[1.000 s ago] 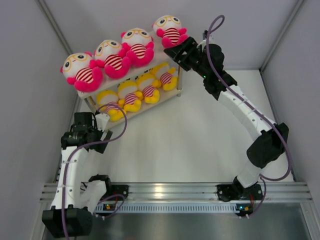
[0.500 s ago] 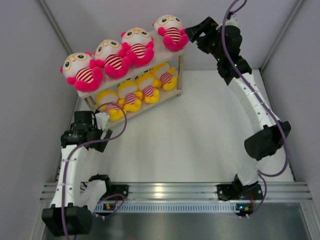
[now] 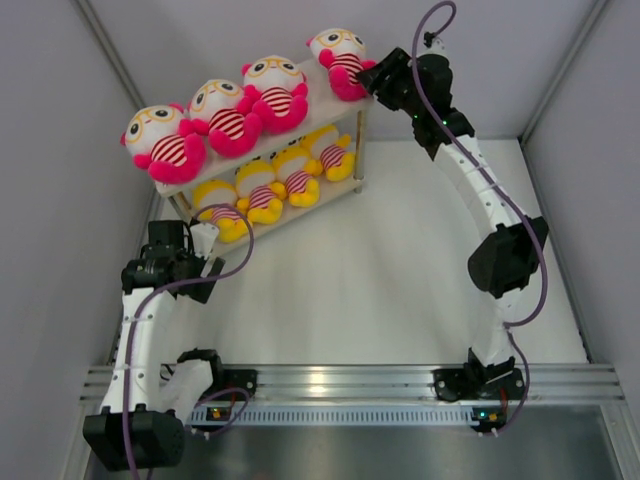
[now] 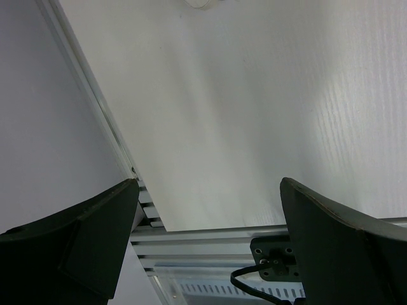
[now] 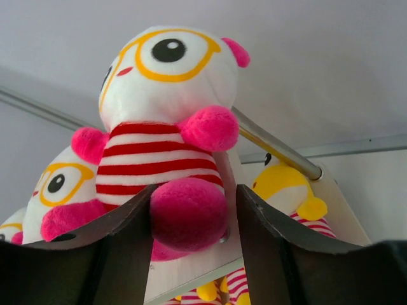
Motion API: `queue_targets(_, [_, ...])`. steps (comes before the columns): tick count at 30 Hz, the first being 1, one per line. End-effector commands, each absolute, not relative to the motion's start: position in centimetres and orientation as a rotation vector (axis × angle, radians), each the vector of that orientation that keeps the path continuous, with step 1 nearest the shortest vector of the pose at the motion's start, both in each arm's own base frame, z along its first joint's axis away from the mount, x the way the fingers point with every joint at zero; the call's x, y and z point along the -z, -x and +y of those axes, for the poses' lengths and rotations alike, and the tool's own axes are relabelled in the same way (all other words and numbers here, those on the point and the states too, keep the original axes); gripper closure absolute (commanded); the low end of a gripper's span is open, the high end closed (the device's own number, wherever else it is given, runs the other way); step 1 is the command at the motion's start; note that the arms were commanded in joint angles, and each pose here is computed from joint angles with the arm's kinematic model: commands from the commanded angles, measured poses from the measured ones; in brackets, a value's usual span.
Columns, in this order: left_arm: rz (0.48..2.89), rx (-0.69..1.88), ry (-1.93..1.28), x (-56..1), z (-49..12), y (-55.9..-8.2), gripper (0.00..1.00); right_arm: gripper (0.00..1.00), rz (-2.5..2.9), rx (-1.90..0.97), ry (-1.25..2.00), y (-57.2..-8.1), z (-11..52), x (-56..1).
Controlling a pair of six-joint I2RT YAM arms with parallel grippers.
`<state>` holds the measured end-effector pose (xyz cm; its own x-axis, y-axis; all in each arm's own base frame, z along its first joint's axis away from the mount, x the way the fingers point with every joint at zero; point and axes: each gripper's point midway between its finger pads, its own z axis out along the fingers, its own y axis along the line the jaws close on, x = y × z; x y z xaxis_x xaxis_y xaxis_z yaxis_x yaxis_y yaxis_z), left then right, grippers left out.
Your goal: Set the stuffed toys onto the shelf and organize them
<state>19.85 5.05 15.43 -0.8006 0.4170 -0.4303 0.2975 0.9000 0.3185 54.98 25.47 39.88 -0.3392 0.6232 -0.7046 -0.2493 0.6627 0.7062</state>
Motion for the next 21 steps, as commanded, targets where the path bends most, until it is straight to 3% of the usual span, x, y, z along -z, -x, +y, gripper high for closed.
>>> queue_targets(1, [2.49, -0.33, -0.495, -17.0, 5.0, -21.3, 0.01, 0.5, 1.606, -0.967, -0.229, -54.3, 26.4, -43.9])
queue_targets(4, [2.494, -0.333, -0.492, -17.0, 5.0, -21.2, 0.01, 0.68, 1.586, -0.97, -0.195, -53.9, 26.4, -44.5])
queue_targets(13, [2.498, -0.333, -0.499, -16.8, 5.0, -21.1, 0.01, 0.99, 1.541, -0.994, -0.018, -53.0, 27.1, -45.4])
queue_targets(21, [2.495, -0.341, -0.494, -16.9, 5.1, -21.1, 0.01, 1.0, 1.553, -1.055, 0.072, -52.9, 28.6, -45.0])
